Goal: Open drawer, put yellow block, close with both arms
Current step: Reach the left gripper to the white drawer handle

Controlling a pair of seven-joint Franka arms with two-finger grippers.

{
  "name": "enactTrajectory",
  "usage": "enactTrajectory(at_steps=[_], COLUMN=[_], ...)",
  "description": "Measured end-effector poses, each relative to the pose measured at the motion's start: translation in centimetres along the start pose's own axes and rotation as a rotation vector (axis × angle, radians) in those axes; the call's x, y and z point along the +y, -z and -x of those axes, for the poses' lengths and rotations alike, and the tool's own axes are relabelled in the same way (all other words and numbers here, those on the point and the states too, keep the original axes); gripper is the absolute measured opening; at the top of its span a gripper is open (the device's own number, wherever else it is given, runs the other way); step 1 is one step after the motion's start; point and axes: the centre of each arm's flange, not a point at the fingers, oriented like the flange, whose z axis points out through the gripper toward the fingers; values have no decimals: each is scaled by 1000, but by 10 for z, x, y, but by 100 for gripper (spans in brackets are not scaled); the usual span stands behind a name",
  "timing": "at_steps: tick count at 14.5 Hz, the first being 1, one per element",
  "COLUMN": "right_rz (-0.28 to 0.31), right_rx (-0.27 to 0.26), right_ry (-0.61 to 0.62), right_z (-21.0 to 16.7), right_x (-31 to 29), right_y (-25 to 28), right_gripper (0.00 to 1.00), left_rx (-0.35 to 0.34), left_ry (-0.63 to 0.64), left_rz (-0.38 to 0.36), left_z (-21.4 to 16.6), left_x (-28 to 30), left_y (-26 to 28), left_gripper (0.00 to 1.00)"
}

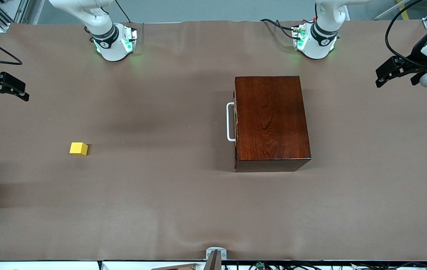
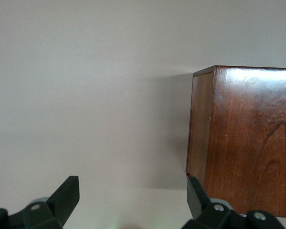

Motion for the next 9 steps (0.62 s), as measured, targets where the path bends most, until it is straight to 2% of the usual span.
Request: enactTrajectory(at_steps=[6, 9], right_rz=[0, 0], right_rx=[-1, -2], right_ry=[0, -1], right_z=[0, 0], right_x=[0, 1], right_y=[-1, -1], right_gripper=[100, 100], left_rx=[6, -18], left_ry=[-7, -95], left_rz=[1, 0], left_z=[0, -4], left_x=[4, 51], left_y=[3, -10], left_gripper=[100, 100])
